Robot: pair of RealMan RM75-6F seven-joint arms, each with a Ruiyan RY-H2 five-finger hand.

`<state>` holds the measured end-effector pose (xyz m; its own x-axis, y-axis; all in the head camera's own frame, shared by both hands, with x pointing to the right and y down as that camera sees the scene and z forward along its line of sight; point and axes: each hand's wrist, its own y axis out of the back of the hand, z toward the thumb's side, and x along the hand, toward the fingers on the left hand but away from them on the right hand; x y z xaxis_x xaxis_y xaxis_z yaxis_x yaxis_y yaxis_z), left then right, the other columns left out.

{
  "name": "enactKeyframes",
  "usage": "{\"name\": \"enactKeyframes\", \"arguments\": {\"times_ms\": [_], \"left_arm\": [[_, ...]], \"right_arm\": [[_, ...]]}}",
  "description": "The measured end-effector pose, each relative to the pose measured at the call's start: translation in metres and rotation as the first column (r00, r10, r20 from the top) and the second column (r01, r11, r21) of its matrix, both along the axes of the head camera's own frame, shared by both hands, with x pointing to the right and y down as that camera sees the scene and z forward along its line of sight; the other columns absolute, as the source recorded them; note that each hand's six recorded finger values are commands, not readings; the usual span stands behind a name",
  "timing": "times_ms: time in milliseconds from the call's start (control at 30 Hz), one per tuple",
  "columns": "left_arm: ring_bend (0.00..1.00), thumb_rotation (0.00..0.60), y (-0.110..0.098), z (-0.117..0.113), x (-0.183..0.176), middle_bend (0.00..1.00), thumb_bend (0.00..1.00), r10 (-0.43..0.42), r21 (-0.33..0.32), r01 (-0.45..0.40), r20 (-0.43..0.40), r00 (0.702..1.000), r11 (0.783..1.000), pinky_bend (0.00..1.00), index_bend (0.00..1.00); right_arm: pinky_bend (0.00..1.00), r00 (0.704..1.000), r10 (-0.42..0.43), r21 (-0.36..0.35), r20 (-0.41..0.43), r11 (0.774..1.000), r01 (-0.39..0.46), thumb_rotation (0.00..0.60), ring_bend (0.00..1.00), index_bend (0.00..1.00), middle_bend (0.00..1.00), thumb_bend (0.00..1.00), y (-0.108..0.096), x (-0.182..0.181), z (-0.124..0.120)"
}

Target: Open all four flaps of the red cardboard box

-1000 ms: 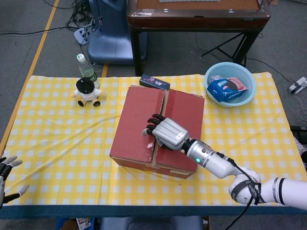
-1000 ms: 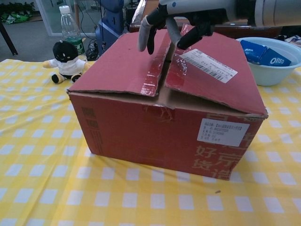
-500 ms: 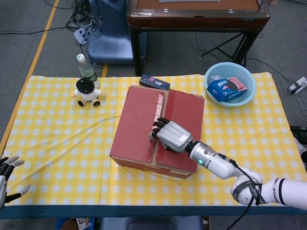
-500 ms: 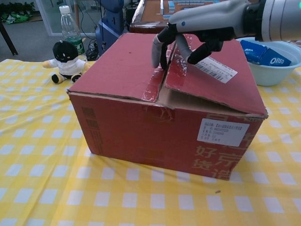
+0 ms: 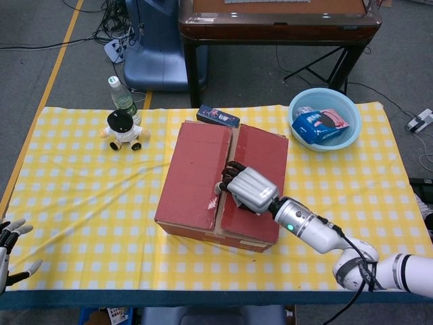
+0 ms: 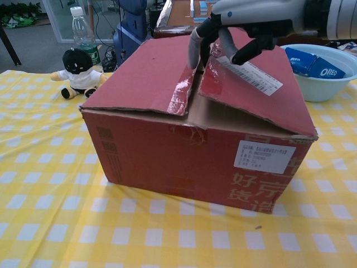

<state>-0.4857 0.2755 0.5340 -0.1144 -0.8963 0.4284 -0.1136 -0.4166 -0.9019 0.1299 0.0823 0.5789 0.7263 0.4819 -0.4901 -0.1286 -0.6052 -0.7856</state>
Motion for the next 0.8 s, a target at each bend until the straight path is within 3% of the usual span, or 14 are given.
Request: {"name": "enactKeyframes", "arguments": {"times_ms": [800], "left_arm": [[0.13, 0.6, -0.005, -0.002, 0.0, 0.21, 0.13, 0.005, 0.016, -0.005, 0.006, 1.0, 1.0, 0.0, 0.33]], "right_arm": [[0.1, 0.996, 0.078, 0.098, 0.046, 0.992, -0.082, 0.6, 0.22, 0.35, 0.5, 1.0, -0.016, 0.032, -0.045]]}}
